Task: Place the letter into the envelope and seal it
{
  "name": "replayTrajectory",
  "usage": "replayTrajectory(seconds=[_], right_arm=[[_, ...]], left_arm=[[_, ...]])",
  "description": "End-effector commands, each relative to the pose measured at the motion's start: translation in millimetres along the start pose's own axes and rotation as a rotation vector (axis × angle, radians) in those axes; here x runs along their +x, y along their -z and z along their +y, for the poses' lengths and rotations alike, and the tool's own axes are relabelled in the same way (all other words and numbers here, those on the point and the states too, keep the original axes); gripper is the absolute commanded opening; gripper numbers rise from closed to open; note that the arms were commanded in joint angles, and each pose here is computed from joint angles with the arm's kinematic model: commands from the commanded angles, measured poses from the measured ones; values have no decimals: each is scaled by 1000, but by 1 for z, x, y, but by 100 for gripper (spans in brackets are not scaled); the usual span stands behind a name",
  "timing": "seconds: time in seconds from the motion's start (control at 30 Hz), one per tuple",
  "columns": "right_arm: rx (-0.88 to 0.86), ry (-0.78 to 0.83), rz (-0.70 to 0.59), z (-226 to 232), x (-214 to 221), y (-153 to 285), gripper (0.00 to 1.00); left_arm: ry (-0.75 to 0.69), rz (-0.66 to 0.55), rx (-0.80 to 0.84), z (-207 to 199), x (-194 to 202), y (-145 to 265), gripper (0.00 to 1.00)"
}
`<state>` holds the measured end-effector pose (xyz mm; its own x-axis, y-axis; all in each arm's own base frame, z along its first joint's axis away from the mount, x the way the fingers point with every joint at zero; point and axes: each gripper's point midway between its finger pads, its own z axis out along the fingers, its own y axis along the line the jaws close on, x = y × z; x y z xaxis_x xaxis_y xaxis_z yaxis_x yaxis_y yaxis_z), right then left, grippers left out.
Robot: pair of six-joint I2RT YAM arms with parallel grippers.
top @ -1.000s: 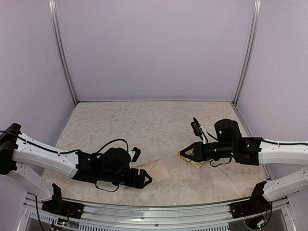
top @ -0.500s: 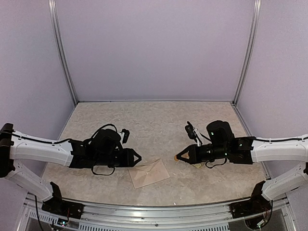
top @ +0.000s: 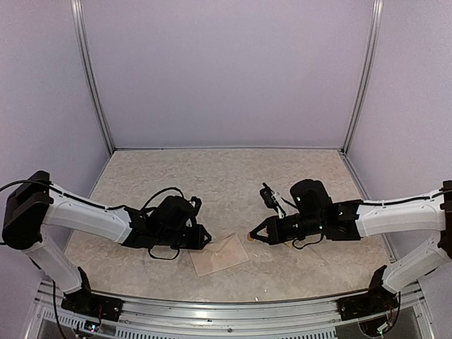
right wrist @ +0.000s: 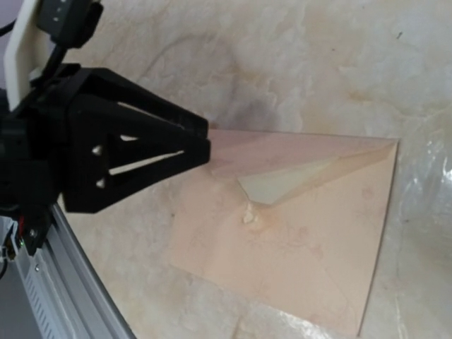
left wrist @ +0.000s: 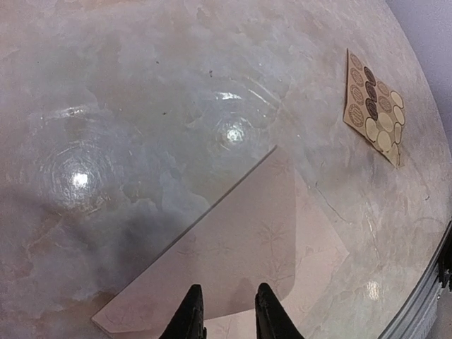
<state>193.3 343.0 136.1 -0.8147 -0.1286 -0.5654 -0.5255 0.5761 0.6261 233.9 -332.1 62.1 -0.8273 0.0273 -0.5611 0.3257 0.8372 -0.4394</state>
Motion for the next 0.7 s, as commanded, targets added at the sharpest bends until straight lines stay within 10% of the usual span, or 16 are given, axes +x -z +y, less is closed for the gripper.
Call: replayTrajectory(seconds=[0.0,0.67], right_arm=[[-34,43,-16,15,-9,-6,0],[47,263,50,8,-6,-74,0]], left_arm=[[-14,-32,0,-2,-9,-7,21],[-17,59,-72,33,39,-32,16]])
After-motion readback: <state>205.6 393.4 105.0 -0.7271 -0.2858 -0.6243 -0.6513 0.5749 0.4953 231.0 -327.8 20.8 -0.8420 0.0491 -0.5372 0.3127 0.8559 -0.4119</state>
